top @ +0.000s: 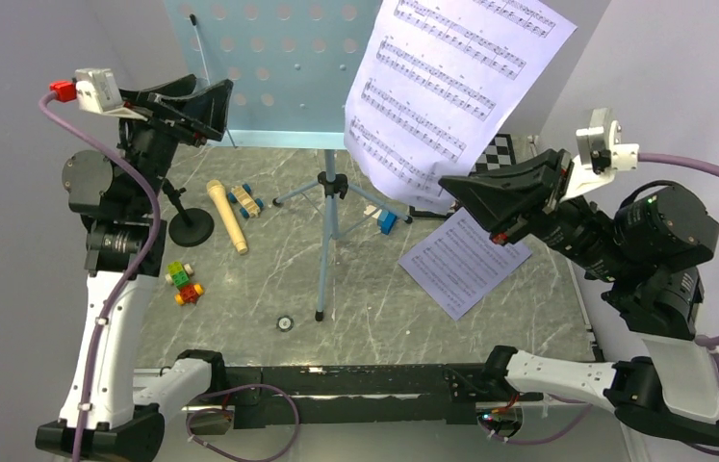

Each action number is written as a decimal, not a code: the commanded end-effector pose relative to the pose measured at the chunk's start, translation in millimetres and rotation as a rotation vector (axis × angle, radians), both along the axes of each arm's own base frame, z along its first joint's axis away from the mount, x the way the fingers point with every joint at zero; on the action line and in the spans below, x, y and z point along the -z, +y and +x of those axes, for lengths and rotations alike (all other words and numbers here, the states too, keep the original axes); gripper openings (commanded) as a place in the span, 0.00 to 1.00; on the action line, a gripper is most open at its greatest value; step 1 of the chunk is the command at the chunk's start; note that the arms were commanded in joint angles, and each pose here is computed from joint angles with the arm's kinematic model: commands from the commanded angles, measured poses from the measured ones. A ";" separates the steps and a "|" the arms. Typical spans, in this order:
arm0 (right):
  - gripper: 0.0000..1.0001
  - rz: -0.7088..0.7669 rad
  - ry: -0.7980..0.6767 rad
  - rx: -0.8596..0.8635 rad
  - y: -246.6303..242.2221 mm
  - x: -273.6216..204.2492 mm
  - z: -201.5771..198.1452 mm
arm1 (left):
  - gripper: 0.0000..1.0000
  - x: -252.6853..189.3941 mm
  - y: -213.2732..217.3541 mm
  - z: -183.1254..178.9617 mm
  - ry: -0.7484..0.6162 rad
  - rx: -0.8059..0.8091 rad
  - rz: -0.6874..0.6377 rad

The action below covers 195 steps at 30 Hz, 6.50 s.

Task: Pack up the instrument practice props

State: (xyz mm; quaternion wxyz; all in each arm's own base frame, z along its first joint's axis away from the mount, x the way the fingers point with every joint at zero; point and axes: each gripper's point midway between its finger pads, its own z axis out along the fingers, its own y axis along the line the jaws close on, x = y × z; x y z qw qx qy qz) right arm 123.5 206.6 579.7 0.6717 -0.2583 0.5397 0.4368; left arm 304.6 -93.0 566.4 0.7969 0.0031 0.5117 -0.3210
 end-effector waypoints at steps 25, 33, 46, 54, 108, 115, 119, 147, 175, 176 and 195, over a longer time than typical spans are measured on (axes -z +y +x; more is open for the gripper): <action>0.00 -0.418 0.369 0.058 -33.5 277.1 -14.0 | 0.99 157.3 47.1 -69.9 0.206 -0.178 -0.252; 0.00 -0.335 0.518 0.655 -96.6 282.6 52.9 | 0.99 180.0 45.4 -77.5 0.250 -0.160 -0.283; 0.00 -0.239 0.614 1.026 -161.9 273.4 149.5 | 0.99 189.4 35.8 -79.8 0.276 -0.100 -0.316; 0.00 0.110 0.714 0.867 -162.4 215.3 212.7 | 0.99 190.2 34.9 -77.7 0.281 -0.102 -0.311; 0.00 0.348 0.918 0.513 -128.8 326.3 200.8 | 0.99 243.5 -0.3 -66.4 0.396 0.057 -0.329; 0.00 0.344 0.901 0.517 -128.6 304.6 212.5 | 0.99 243.4 -4.9 -62.9 0.417 0.076 -0.327; 0.00 0.339 0.952 0.575 -133.4 346.6 196.1 | 0.99 244.1 -5.7 -62.4 0.418 0.079 -0.324; 0.55 0.300 1.219 0.749 -142.6 475.5 124.6 | 0.99 262.2 -11.4 -60.5 0.476 0.100 -0.327; 0.71 0.027 0.651 0.544 -83.8 305.1 144.9 | 0.99 268.5 -13.1 -60.5 0.522 0.076 -0.209; 0.71 -0.008 0.627 0.546 -78.8 301.1 144.8 | 0.99 271.4 -14.5 -59.8 0.534 0.075 -0.184; 0.72 -0.088 0.574 0.388 -32.7 329.6 149.1 | 0.99 218.2 -79.8 -60.7 0.037 0.126 0.202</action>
